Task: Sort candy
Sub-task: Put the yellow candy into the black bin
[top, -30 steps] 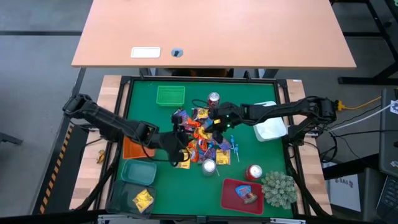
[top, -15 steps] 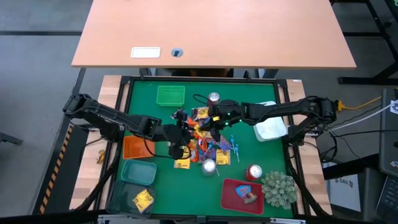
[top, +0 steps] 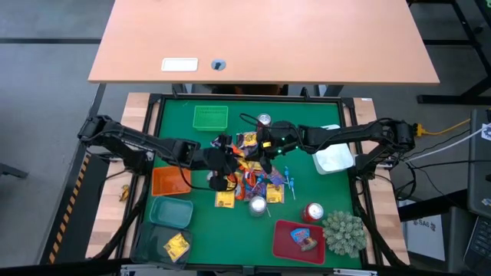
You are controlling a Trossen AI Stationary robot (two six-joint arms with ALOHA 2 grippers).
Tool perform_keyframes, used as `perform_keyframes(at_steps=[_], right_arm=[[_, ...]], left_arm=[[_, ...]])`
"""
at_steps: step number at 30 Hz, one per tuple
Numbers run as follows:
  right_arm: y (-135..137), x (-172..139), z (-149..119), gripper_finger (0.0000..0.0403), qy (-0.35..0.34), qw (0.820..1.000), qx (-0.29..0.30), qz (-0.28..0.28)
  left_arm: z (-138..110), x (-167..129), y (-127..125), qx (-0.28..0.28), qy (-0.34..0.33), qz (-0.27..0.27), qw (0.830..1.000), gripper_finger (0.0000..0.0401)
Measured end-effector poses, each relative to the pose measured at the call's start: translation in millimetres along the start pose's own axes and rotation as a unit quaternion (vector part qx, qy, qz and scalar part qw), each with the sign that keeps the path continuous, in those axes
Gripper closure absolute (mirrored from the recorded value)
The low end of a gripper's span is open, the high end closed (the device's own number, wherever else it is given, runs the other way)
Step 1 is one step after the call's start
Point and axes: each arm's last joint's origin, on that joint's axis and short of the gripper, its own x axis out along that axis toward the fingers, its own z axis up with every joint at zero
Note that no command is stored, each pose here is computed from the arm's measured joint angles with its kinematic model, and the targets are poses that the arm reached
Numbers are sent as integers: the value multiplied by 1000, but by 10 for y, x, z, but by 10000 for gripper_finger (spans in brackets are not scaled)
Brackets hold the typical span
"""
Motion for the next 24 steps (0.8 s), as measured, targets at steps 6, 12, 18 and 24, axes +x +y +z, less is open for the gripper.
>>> perform_keyframes(at_steps=[6,12,18,24], right_arm=[[0,0,0,402,0,1000,0,0],[0,0,0,402,0,1000,0,0],[0,0,0,385,0,1000,-2,0],[5,1,0,301,0,1000,-3,2]], left_arm=[[-16,20,44,-7,2,-3,1000,337],[-21,25,56,-12,3,-2,1000,395],[-21,25,53,-12,2,-6,1000,399],[-8,16,2,-51,-9,-54,997,400]])
